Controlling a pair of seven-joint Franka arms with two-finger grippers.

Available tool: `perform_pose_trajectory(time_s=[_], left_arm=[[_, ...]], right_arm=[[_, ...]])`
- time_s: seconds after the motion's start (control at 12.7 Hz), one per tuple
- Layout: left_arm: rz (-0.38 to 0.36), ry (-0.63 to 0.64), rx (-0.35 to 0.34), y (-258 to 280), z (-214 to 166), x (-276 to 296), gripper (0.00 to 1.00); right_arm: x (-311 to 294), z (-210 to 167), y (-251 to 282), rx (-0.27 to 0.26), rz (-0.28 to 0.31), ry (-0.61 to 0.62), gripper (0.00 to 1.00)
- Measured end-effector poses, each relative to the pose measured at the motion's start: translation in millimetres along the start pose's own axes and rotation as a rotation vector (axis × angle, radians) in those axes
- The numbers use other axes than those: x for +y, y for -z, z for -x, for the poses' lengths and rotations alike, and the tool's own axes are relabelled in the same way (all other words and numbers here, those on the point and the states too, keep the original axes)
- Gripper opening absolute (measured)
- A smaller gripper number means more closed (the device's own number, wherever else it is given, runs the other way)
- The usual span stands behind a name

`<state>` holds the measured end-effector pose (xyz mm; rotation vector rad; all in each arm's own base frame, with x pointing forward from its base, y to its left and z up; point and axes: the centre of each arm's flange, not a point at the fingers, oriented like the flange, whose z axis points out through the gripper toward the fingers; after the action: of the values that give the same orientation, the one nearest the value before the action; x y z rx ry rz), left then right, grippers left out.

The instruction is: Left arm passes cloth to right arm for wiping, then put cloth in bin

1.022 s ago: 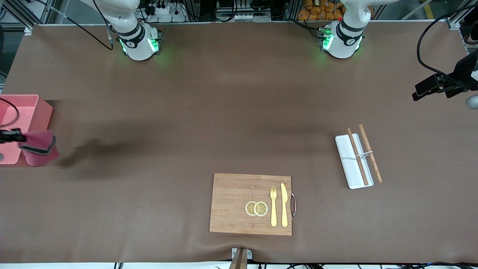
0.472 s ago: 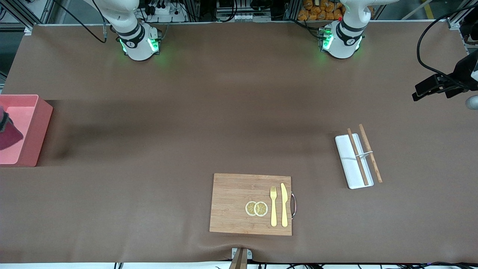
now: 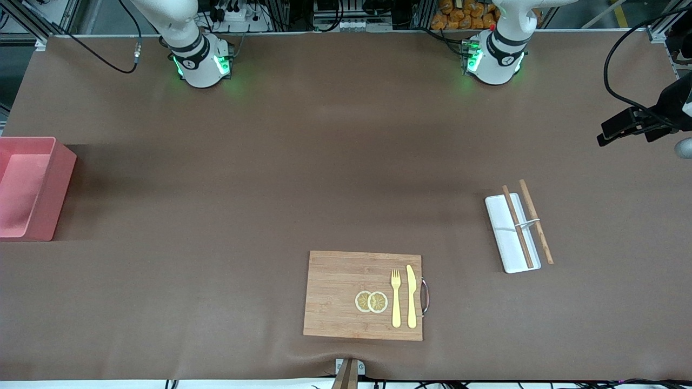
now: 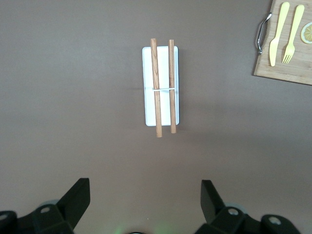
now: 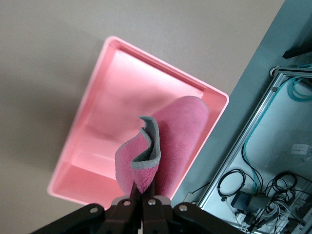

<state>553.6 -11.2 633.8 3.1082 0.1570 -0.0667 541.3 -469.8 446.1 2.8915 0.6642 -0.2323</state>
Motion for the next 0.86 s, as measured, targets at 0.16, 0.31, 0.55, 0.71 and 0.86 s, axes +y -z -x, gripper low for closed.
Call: perform_pose_trajectory(time_s=[0.16, 0.31, 0.55, 0.71, 0.86], left_arm=[[0.0, 0.0, 0.0, 0, 0, 0, 1.0], [0.0, 0.0, 0.001, 0, 0, 0, 1.0], [0.001, -0.001, 0.012, 1, -1, 1, 1.0], [0.002, -0.002, 0.017, 2, -2, 1, 1.0], [0.002, -0.005, 0.019, 2, -1, 3, 1.0]], right_arm=[[2, -4, -18, 0.022, -0.027, -0.009, 0.19], [-9, -17, 7, 0.11, -0.087, -0.021, 0.43], [-66, -63, 88, 0.128, -0.141, -0.041, 0.75], [-129, -115, 133, 0.102, -0.177, -0.066, 0.98], [-205, -169, 172, 0.063, -0.195, -0.115, 1.0]])
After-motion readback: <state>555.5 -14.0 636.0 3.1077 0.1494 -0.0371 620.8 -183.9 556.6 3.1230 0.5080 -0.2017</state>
